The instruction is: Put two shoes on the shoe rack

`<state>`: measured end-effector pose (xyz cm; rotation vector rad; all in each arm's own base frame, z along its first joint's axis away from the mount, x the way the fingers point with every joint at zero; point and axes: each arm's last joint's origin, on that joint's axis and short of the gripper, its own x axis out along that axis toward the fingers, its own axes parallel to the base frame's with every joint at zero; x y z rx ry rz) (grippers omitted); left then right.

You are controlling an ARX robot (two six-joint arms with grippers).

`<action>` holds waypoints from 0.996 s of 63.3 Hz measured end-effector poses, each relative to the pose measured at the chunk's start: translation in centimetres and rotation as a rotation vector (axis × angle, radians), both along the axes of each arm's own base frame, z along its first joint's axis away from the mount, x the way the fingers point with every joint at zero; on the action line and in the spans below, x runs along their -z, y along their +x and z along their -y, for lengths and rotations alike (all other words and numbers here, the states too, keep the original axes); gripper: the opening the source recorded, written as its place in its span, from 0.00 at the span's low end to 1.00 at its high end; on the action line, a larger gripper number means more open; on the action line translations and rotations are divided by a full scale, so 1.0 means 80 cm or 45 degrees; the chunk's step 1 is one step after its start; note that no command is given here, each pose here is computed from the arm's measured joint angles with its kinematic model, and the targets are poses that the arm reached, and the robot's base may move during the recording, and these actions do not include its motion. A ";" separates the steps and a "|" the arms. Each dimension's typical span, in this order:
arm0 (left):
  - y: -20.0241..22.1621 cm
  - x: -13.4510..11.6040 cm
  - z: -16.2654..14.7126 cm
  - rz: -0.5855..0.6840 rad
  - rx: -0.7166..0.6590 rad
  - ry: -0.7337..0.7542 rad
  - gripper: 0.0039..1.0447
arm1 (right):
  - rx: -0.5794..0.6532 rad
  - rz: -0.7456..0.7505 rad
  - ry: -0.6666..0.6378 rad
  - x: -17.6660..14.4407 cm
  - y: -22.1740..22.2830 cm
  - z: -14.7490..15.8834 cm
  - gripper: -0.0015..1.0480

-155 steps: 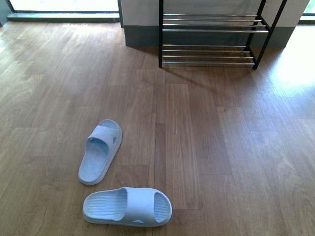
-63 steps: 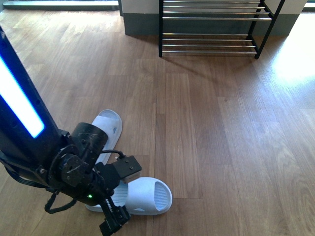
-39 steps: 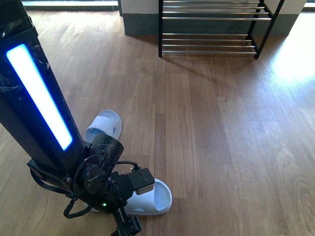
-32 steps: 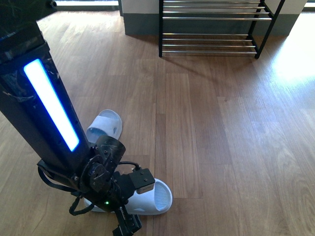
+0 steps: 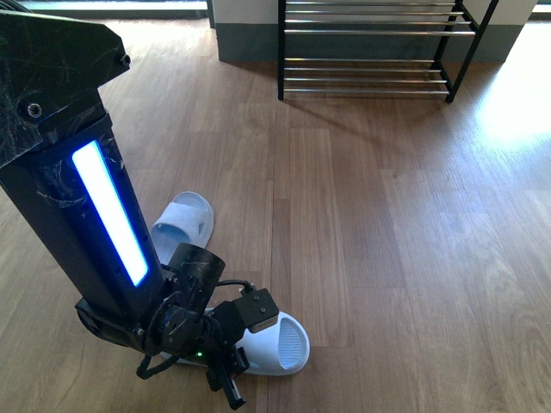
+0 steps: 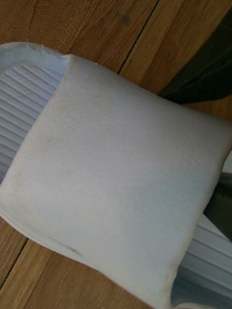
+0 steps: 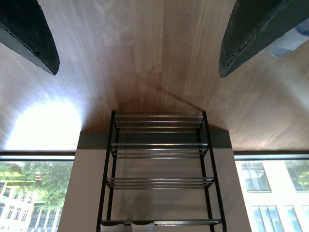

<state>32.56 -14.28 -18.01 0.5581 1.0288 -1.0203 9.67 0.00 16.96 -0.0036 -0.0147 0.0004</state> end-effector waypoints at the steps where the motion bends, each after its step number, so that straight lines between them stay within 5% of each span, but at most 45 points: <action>1: 0.000 0.000 -0.001 -0.002 -0.006 0.000 0.13 | 0.000 0.000 0.000 0.000 0.000 0.000 0.91; 7: 0.001 0.000 -0.007 -0.015 -0.054 -0.002 0.01 | 0.000 0.000 0.000 0.000 0.000 0.000 0.91; 24: 0.031 -0.038 -0.041 0.120 -0.387 0.074 0.02 | 0.000 0.000 0.000 0.000 0.000 0.000 0.91; 34: 0.070 -0.124 -0.089 0.335 -0.820 0.061 0.02 | 0.000 0.000 0.000 0.000 0.000 0.000 0.91; 42: 0.077 -0.223 -0.131 0.667 -1.074 0.059 0.02 | 0.000 0.000 0.000 0.000 0.000 0.000 0.91; 51: 0.044 -0.303 -0.164 0.865 -1.289 0.059 0.02 | 0.000 0.000 0.000 0.000 0.000 0.000 0.91; 63: -0.019 -0.370 -0.184 1.026 -1.495 0.003 0.02 | 0.000 0.000 0.000 0.000 0.000 0.000 0.91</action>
